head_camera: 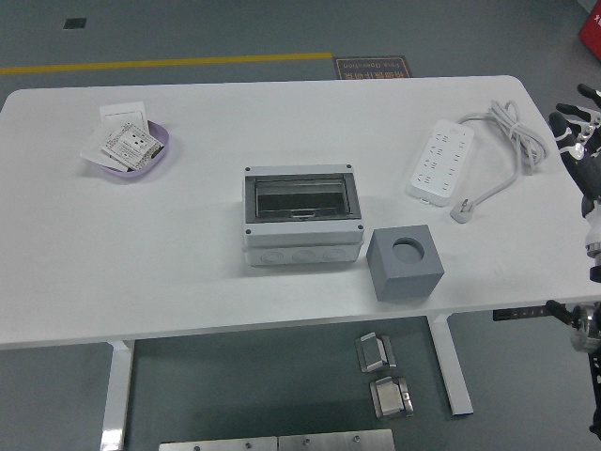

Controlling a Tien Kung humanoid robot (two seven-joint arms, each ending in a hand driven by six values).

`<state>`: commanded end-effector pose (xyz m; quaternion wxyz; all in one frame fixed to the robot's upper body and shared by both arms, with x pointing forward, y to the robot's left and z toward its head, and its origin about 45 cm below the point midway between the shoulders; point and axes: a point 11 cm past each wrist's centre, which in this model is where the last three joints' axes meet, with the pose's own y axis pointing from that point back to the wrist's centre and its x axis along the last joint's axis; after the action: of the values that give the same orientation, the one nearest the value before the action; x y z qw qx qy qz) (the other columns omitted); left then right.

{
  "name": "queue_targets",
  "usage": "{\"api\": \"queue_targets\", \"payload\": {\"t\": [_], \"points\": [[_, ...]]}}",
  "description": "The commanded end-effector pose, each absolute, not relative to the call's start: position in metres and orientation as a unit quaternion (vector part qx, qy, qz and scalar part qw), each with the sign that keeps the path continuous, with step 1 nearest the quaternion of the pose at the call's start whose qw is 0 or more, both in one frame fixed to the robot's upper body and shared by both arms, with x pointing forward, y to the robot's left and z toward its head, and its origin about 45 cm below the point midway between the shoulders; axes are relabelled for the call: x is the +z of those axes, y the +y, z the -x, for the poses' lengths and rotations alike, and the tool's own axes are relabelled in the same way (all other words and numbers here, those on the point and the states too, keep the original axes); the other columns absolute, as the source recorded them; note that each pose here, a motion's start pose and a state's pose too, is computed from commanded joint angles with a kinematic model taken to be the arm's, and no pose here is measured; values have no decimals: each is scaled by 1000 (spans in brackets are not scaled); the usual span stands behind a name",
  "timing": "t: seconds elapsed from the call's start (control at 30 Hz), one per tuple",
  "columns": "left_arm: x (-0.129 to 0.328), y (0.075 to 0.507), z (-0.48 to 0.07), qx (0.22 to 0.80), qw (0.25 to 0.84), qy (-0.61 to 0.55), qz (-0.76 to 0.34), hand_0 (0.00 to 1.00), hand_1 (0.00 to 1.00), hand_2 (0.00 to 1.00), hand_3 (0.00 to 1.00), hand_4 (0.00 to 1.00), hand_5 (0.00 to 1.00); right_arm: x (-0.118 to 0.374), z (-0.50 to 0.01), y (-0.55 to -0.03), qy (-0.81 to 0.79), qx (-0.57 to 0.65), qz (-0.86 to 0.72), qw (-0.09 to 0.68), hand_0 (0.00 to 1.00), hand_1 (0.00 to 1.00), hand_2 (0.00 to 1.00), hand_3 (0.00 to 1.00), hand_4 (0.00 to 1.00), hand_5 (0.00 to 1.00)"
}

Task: Pick up the cylinder from the cube,place it in the box,flap close box

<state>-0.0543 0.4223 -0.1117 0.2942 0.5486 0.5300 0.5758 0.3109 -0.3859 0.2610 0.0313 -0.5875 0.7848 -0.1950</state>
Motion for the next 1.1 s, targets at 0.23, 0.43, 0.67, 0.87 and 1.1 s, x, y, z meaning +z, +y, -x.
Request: {"api": "queue_targets", "payload": {"t": [0.23, 0.43, 0.67, 0.87, 1.1], "points": [[-112, 421, 54, 576, 294, 531, -547, 621, 611, 556, 592, 675, 273, 255, -310, -391, 792, -187, 581, 23, 658, 573, 631, 757, 975, 516], [-113, 419, 53, 576, 295, 532, -545, 622, 611, 557, 593, 674, 273, 247, -309, -395, 797, -177, 577, 14, 658, 574, 631, 755, 976, 516], [-113, 419, 52, 578, 294, 532, -544, 621, 611, 558, 592, 674, 273, 245, -309, -396, 799, -176, 575, 12, 656, 568, 630, 749, 975, 515], [-113, 418, 50, 578, 296, 532, -543, 620, 611, 558, 592, 675, 274, 247, -309, -397, 800, -178, 573, 12, 654, 569, 630, 749, 969, 511], [-113, 419, 51, 578, 295, 532, -543, 622, 611, 557, 592, 674, 273, 248, -308, -399, 802, -180, 569, 13, 656, 567, 627, 747, 967, 509]]}}
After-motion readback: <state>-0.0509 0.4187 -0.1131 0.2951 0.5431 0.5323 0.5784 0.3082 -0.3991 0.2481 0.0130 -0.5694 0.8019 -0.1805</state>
